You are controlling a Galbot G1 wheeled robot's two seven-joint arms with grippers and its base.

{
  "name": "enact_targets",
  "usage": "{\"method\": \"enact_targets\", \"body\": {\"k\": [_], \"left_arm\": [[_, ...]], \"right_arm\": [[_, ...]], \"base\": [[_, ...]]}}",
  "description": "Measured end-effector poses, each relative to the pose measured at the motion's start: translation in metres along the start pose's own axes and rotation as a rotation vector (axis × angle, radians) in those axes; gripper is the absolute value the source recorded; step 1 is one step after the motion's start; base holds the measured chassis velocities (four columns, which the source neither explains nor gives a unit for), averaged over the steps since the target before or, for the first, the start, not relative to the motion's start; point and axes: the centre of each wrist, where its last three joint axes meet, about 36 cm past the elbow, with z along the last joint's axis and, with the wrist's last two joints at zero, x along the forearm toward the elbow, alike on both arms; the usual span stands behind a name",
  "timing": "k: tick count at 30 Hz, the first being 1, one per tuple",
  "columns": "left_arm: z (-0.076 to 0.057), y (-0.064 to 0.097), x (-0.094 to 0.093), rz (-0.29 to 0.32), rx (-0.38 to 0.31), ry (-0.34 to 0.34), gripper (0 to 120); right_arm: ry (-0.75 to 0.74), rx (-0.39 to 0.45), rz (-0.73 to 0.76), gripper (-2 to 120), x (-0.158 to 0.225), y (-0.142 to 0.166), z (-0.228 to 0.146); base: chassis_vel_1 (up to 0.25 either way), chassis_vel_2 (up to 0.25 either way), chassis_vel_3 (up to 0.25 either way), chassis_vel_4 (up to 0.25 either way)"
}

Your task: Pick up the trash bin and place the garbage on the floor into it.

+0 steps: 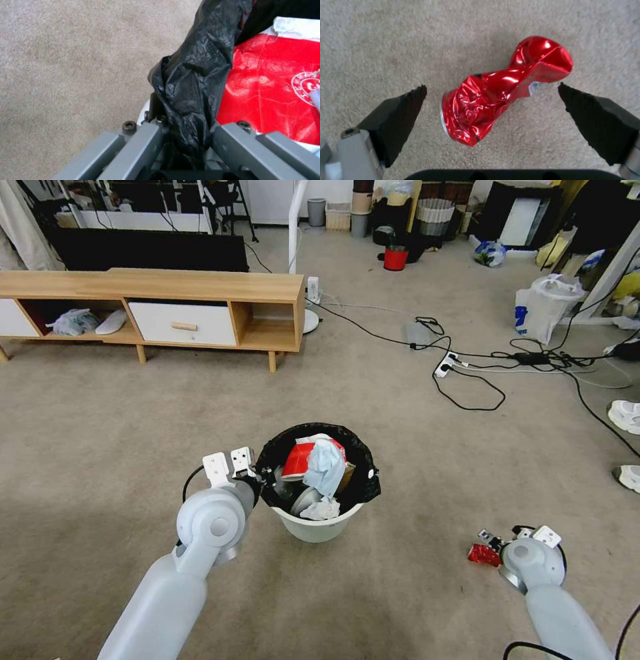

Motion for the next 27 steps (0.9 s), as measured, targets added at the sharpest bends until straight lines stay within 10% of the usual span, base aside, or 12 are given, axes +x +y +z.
{"method": "enact_targets", "body": {"k": [27], "left_arm": [[0.002, 0.001, -0.001, -0.006, -0.005, -0.005, 2]], "right_arm": [[-0.005, 0.013, -0.018, 100, -0.031, 0.001, 0.019]], "base": [[0.0, 0.0, 0.0, 0.0]]}}
